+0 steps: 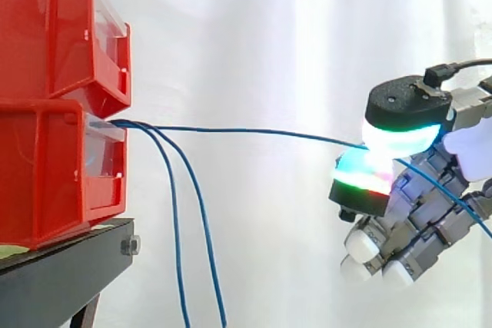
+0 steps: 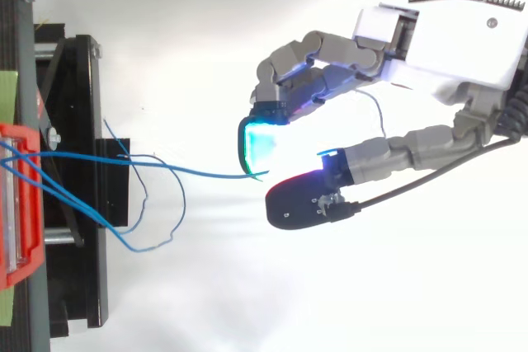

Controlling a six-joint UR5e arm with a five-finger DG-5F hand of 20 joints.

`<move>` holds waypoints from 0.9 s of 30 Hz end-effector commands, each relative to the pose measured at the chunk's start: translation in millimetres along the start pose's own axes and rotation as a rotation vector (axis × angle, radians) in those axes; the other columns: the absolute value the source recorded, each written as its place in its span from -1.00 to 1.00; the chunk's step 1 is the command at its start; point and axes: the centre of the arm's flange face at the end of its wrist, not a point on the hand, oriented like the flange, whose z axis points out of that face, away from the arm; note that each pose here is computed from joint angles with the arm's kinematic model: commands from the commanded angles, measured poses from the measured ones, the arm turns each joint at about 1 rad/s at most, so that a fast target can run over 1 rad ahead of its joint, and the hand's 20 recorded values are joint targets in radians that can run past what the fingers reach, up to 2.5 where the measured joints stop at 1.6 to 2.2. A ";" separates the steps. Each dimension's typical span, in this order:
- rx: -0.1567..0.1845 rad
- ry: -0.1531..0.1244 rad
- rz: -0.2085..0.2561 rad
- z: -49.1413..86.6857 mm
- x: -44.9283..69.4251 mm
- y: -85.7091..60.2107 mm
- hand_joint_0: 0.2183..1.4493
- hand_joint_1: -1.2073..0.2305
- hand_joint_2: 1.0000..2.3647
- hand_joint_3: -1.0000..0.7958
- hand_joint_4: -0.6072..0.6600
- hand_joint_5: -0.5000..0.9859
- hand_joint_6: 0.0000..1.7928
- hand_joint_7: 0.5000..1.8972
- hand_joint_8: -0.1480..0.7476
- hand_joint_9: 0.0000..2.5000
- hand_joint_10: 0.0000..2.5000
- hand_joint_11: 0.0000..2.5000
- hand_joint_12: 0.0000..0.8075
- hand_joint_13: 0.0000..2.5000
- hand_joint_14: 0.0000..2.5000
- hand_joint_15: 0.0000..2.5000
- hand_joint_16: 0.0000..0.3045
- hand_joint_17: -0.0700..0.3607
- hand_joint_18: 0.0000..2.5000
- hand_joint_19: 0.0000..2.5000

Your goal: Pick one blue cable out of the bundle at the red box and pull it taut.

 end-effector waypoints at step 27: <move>-0.005 -0.001 -0.010 0.3 2.0 0.3 -0.39 -0.54 -1.00 0.07 0.08 -0.42 -0.04 0.03 0.11 -0.48 -1.00 -0.80 0.08 -0.62 -0.99 -0.85 -0.56 0.02 -0.60 -0.85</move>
